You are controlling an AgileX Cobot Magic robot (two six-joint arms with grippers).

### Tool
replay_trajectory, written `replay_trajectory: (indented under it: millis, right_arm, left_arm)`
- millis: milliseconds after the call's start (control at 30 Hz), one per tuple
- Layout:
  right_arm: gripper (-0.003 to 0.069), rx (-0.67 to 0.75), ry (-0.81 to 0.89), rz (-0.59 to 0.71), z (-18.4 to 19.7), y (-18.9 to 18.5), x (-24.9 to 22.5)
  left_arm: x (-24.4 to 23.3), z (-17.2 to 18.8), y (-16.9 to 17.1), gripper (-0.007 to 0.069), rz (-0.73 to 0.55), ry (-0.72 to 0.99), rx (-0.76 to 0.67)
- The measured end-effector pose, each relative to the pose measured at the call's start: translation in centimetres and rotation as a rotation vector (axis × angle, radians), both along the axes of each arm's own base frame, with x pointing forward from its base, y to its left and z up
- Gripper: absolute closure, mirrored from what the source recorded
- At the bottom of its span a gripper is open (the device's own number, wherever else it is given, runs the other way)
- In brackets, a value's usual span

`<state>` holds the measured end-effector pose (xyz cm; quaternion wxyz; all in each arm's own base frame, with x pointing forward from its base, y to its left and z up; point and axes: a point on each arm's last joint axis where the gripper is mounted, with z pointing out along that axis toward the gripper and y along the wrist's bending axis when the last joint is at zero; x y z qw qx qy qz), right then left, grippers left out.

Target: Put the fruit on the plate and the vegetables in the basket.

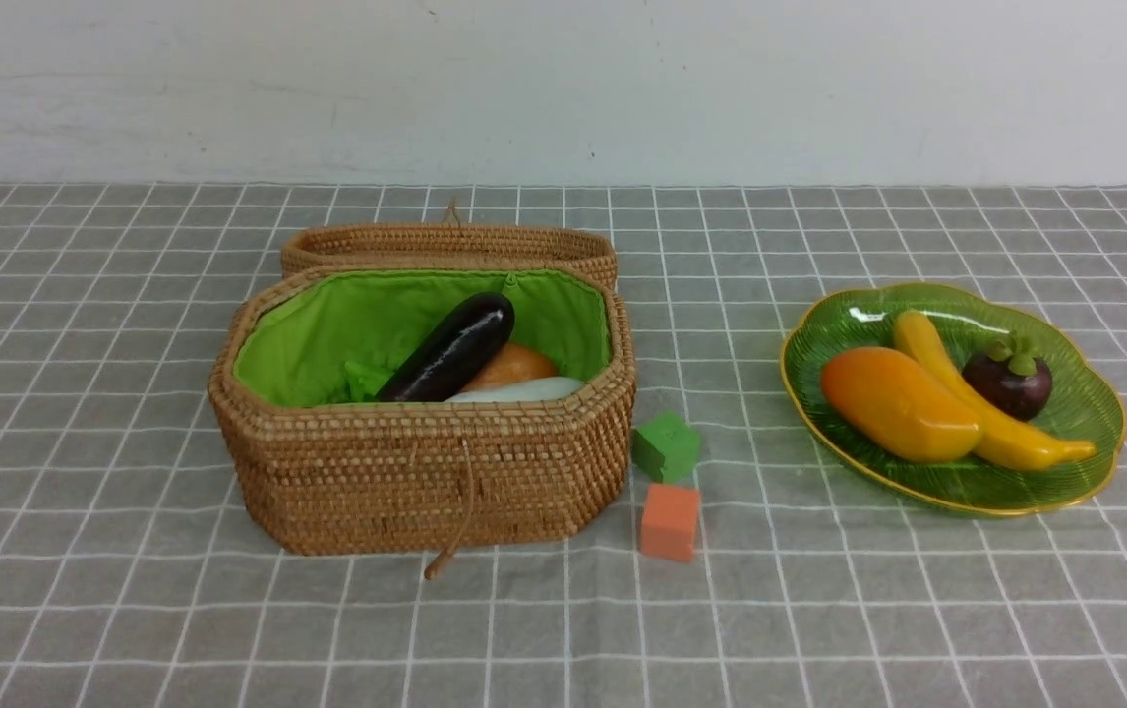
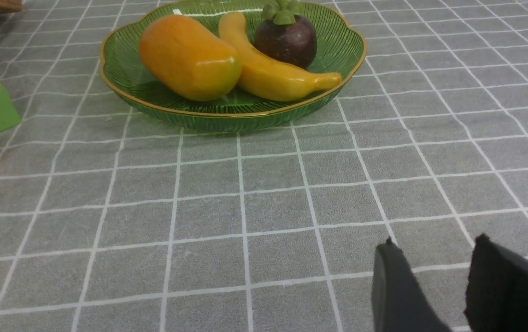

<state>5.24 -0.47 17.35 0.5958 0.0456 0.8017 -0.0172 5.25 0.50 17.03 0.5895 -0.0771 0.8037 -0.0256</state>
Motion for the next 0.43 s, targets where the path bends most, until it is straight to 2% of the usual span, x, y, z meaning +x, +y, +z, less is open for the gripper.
replay_trajectory:
  millis: [433]
  right_arm:
    - [0.0419,0.000,0.000,0.000,0.00,0.00,0.00]
  left_arm:
    - [0.00,0.00,0.00,0.0578,0.000,0.000,0.000]
